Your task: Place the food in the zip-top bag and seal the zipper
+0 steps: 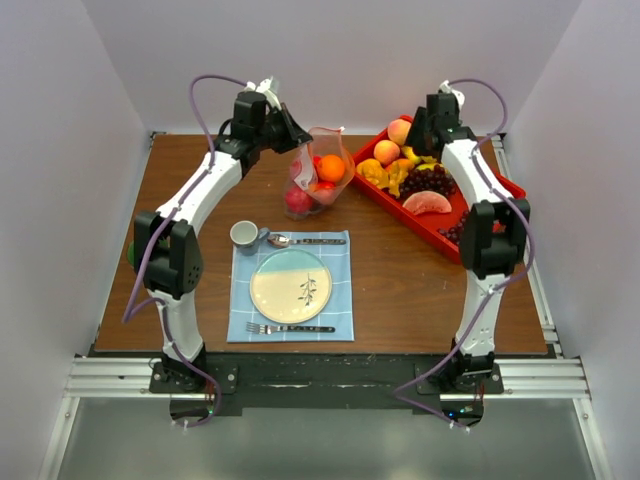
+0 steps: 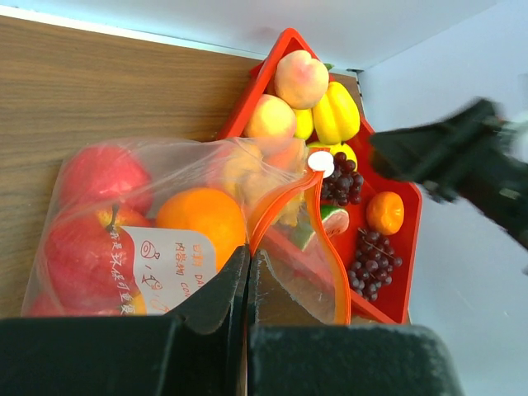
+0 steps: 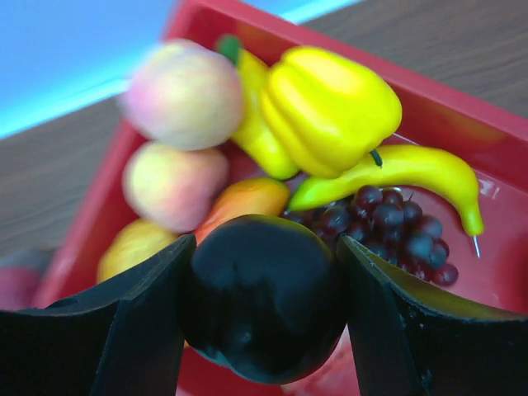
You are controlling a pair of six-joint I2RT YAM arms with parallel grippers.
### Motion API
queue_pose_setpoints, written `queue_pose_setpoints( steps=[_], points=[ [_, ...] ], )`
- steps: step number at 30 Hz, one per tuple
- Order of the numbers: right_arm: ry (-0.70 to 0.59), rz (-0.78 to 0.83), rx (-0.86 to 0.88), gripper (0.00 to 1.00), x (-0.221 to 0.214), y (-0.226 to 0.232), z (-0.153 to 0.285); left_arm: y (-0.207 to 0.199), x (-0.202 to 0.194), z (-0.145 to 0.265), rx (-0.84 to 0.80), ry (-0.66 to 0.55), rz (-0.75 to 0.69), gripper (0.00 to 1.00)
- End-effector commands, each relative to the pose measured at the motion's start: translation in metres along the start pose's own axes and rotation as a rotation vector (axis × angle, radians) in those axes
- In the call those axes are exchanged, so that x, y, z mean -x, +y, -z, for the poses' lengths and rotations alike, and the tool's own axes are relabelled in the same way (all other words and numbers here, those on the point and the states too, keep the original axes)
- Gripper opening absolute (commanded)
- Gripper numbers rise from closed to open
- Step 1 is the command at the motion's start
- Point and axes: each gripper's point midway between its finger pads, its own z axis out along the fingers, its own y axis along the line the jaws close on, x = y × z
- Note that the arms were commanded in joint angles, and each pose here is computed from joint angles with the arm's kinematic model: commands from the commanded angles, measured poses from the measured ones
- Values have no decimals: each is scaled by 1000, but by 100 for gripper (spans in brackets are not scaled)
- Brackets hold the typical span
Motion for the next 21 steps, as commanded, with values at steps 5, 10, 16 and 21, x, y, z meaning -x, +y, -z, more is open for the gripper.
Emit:
queue_pose_setpoints(
  steps=[5, 10, 16, 21],
  points=[
    [-130, 27, 308, 28, 29, 115, 175, -5, 15, 2, -39, -48, -38, 0],
    [-94, 58, 409, 29, -10, 163, 211, -1, 11, 2, -26, -39, -40, 0],
    [-7, 85, 402, 35, -53, 185, 193, -1, 9, 5, -27, -38, -38, 0],
    [24, 103, 394, 72, -60, 197, 177, -2, 7, 8, -37, -37, -33, 0]
  ],
)
